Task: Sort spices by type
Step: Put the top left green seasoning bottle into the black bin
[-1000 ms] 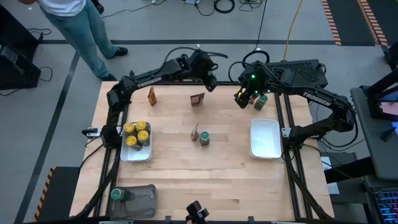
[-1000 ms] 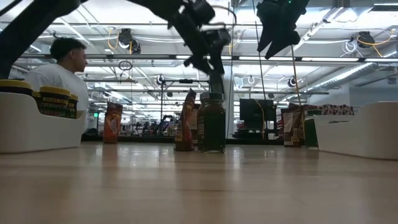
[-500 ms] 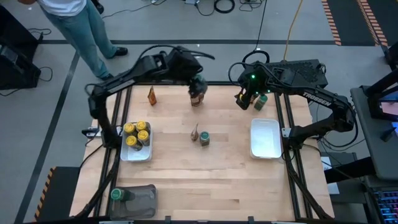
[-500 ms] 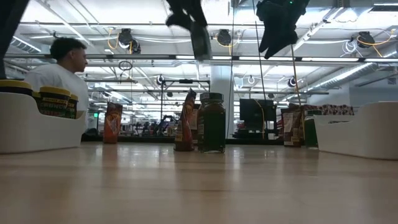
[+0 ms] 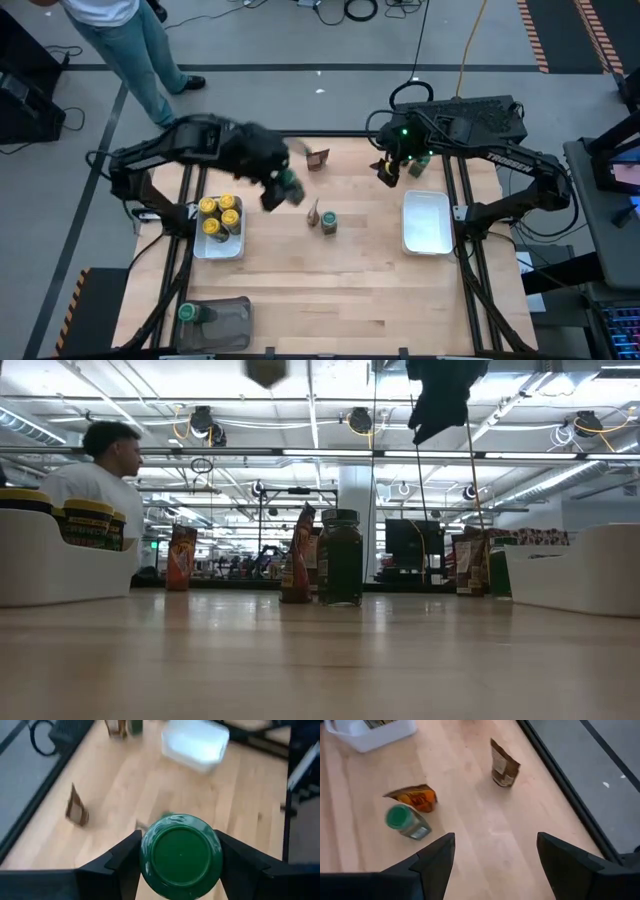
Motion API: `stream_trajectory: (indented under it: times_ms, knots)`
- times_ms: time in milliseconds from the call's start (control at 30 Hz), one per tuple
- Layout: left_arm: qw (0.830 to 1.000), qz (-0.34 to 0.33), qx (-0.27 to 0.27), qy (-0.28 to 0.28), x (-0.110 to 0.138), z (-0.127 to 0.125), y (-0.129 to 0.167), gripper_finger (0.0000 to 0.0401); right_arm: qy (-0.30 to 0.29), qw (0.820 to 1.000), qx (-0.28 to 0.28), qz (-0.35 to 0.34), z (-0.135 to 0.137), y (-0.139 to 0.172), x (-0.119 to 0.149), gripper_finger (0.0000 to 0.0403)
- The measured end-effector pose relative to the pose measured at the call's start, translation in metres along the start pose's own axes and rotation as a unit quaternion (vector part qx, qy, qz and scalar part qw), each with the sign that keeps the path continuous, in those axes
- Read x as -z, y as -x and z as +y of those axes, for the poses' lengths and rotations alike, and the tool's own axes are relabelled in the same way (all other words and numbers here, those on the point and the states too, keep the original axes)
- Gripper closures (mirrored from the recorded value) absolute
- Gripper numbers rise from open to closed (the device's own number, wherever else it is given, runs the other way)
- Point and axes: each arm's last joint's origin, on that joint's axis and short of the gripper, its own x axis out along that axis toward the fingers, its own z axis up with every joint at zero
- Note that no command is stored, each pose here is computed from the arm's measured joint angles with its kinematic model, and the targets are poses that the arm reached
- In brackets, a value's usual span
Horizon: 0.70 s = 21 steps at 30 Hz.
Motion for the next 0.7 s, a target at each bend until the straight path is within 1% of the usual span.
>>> stream_trajectory:
  times_ms: [133, 200, 300, 500, 600, 700]
  knots:
    - [0.999, 0.040, -0.005, -0.025, 0.026, -0.028, 0.015, 0.0184, -0.028, 0.999, -0.017, -0.009, 0.012, 0.000, -0.001, 0.0138]
    - [0.998, 0.050, 0.005, -0.035, 0.038, -0.043, 0.025, 0.0184, -0.044, 0.998, -0.029, -0.017, 0.021, 0.001, -0.002, 0.0138]
    - [0.997, 0.055, 0.024, -0.050, 0.057, -0.065, 0.039, 0.0184, -0.063, 0.996, -0.054, -0.029, 0.037, 0.002, -0.003, 0.0138]
    - [0.994, 0.054, 0.053, -0.079, 0.095, -0.106, 0.064, 0.0184, -0.094, 0.986, -0.116, -0.080, 0.072, 0.005, -0.010, 0.0138]
    - [0.992, 0.060, 0.053, -0.096, 0.118, -0.122, 0.067, 0.0184, -0.113, 0.980, -0.135, -0.094, 0.087, 0.004, -0.012, 0.0138]
    - [0.988, 0.081, 0.048, -0.119, 0.143, -0.135, 0.063, 0.0184, -0.125, 0.980, -0.129, -0.087, 0.102, 0.000, -0.008, 0.0138]
